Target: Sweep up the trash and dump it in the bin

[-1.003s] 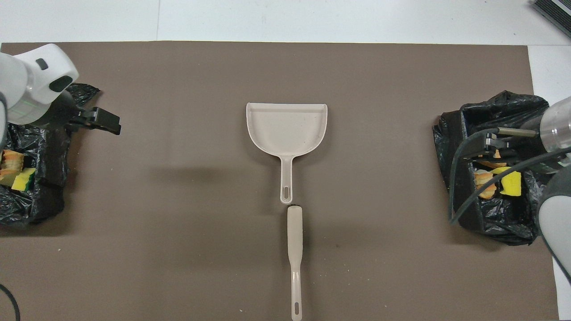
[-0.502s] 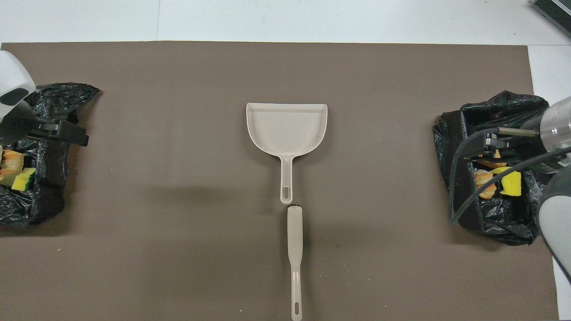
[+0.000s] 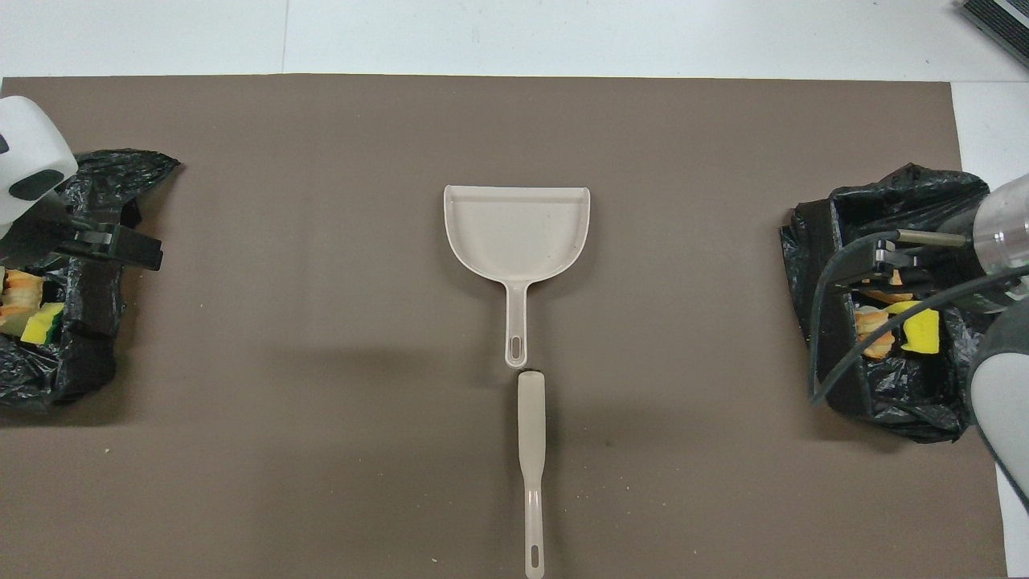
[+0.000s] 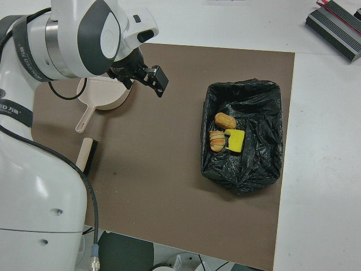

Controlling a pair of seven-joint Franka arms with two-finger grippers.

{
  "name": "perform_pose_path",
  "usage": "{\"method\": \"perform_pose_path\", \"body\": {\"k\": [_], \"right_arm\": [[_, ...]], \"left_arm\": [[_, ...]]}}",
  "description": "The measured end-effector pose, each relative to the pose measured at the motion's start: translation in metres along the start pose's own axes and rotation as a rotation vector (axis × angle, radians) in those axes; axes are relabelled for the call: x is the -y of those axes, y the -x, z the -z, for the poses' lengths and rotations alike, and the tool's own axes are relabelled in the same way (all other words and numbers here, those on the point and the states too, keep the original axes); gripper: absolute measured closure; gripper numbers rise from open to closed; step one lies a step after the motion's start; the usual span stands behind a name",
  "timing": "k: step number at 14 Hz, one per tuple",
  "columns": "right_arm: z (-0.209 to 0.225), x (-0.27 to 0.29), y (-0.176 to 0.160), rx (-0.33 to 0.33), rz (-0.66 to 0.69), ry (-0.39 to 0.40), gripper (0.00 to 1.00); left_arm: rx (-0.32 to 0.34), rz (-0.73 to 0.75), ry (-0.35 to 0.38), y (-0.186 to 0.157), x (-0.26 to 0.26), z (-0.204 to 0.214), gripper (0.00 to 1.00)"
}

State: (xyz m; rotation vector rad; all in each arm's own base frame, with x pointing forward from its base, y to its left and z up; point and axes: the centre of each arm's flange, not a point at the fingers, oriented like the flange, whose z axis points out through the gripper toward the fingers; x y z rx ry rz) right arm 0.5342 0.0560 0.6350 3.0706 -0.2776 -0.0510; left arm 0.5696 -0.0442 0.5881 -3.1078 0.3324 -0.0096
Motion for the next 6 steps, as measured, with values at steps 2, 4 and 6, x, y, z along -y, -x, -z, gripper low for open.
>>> {"method": "perform_pose_path", "body": {"k": [2, 4, 6], "right_arm": [[0.0000, 0.0000, 0.0000, 0.000, 0.000, 0.000, 0.00], [0.0000, 0.0000, 0.0000, 0.000, 0.000, 0.000, 0.00], [0.0000, 0.0000, 0.0000, 0.000, 0.000, 0.000, 0.00]], "left_arm": [[0.010, 0.000, 0.001, 0.0027, -0.0004, 0.0024, 0.00], [0.021, 0.000, 0.002, 0.0046, -0.0007, 0.0034, 0.00], [0.027, 0.000, 0.004, 0.0053, -0.0008, 0.0036, 0.00]]}}
